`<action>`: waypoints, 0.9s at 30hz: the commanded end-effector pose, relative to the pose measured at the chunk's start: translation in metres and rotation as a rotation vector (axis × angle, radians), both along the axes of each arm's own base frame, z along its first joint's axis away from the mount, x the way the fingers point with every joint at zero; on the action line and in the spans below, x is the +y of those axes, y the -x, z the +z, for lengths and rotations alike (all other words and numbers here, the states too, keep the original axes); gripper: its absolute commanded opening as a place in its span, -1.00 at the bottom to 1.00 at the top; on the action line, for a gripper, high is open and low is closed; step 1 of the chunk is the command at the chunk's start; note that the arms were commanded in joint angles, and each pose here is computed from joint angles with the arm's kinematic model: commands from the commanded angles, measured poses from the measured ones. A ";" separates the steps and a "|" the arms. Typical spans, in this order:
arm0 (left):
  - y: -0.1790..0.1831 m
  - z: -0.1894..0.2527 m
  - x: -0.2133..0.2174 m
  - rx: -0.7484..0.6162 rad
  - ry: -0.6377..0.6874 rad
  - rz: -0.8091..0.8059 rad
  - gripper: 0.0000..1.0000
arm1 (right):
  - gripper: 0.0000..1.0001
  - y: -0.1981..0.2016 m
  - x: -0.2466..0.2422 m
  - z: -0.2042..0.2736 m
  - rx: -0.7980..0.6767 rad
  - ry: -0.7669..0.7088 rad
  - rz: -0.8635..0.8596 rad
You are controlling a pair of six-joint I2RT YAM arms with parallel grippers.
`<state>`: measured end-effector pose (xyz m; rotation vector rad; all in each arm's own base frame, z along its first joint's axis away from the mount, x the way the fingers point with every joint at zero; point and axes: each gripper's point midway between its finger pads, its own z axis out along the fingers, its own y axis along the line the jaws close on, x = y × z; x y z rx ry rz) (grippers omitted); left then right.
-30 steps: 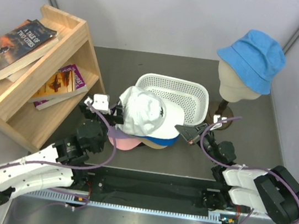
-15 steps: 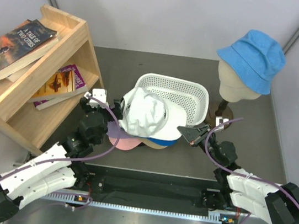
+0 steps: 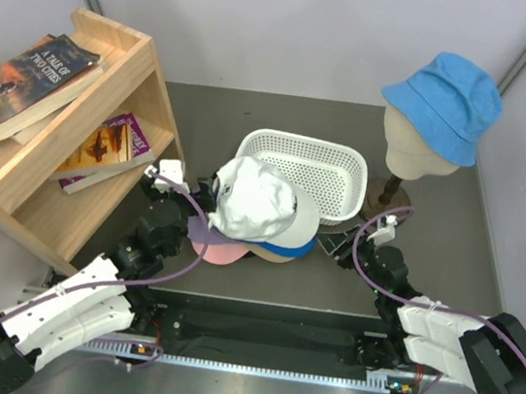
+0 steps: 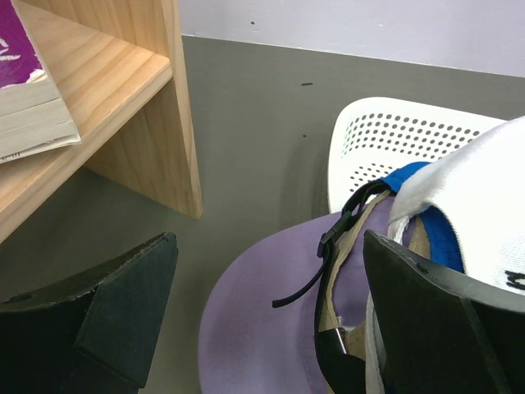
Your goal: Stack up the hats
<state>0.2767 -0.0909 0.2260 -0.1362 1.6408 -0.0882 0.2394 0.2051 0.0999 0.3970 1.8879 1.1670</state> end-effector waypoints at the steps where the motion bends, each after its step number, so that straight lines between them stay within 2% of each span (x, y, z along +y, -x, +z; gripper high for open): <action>1: 0.000 -0.011 0.000 0.020 0.009 0.000 0.98 | 0.05 -0.002 -0.015 -0.022 0.025 0.092 -0.048; 9: 0.002 -0.009 0.003 0.032 0.020 0.011 0.98 | 0.23 -0.007 -0.026 -0.003 -0.042 0.137 -0.097; 10: 0.002 -0.004 0.003 0.023 0.032 0.007 0.98 | 0.25 -0.005 -0.033 -0.012 -0.025 0.196 -0.111; 11: 0.003 -0.003 0.002 0.030 0.030 0.001 0.98 | 0.25 -0.008 -0.035 0.008 -0.076 0.186 -0.125; 13: 0.003 0.013 0.001 0.020 0.045 -0.003 0.98 | 0.29 -0.004 -0.042 0.006 -0.081 0.269 -0.125; 15: 0.005 0.027 0.002 0.028 0.040 -0.006 0.98 | 0.31 -0.003 -0.043 0.040 -0.176 0.267 -0.126; 19: 0.005 0.047 0.000 0.062 0.022 -0.016 0.98 | 0.31 0.007 -0.044 0.085 -0.340 0.393 -0.053; 24: 0.010 0.078 0.002 0.086 -0.028 -0.036 0.98 | 0.32 0.010 -0.053 0.151 -0.474 0.546 -0.022; 25: 0.009 0.082 0.001 0.087 -0.036 -0.042 0.98 | 0.31 0.009 -0.055 0.179 -0.515 0.541 -0.037; 27: 0.009 0.095 0.002 0.071 -0.068 -0.056 0.98 | 0.31 0.009 -0.057 0.200 -0.565 0.585 -0.034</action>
